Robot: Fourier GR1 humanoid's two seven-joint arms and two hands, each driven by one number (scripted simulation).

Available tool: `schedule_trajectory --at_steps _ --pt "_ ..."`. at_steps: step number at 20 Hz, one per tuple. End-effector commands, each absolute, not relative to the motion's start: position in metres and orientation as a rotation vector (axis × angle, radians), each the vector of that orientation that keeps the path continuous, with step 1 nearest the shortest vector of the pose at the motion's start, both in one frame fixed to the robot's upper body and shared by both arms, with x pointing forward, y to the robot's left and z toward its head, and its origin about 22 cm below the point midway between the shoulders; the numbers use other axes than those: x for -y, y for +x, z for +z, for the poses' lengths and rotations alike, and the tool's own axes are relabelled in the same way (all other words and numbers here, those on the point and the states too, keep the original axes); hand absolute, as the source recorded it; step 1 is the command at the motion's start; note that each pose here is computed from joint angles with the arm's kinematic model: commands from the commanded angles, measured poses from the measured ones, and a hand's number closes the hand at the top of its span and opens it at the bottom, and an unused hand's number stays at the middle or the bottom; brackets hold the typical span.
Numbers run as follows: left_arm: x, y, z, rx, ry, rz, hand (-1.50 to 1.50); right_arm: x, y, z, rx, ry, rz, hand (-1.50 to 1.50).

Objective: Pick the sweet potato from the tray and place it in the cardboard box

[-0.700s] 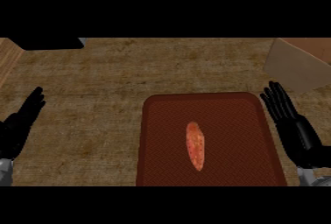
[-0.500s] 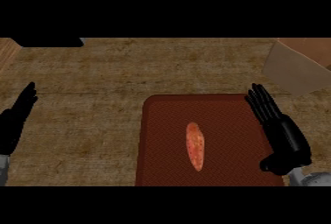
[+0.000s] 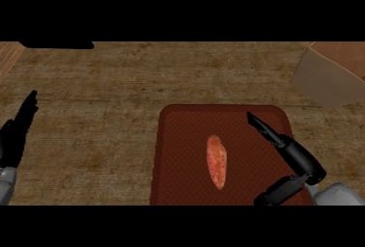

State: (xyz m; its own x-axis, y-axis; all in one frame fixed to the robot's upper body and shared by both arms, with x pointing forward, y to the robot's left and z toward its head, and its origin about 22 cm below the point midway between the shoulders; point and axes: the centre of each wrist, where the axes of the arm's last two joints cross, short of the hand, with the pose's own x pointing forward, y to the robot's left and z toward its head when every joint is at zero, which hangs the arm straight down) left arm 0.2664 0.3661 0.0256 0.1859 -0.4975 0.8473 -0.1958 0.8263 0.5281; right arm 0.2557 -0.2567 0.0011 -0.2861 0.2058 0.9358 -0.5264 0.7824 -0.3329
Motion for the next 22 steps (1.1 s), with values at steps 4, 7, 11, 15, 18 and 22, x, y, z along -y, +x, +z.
schedule_trajectory --at_steps 4,7,11,15,18,22 --pt "-0.363 0.264 0.018 1.392 0.633 -0.229 0.00 0.277 0.290 -0.047 1.827 0.445 0.731 -1.50" --pt "-0.355 0.266 0.018 1.393 0.638 -0.234 0.00 0.282 0.316 -0.011 1.864 0.264 0.940 -1.50" --pt "-0.355 0.270 0.016 1.377 0.644 -0.224 0.00 0.282 0.332 0.018 1.710 0.131 1.306 -1.50" --pt "-0.362 0.265 0.015 1.364 0.643 -0.223 0.00 0.257 0.348 0.037 1.622 0.112 1.462 -1.50" --pt "-0.357 0.265 0.020 1.357 0.643 -0.224 0.00 0.251 0.348 0.046 1.521 0.071 1.583 -1.50" --pt "-0.354 0.262 0.012 1.364 0.645 -0.224 0.00 0.207 0.359 0.047 1.366 0.067 1.719 -1.50"
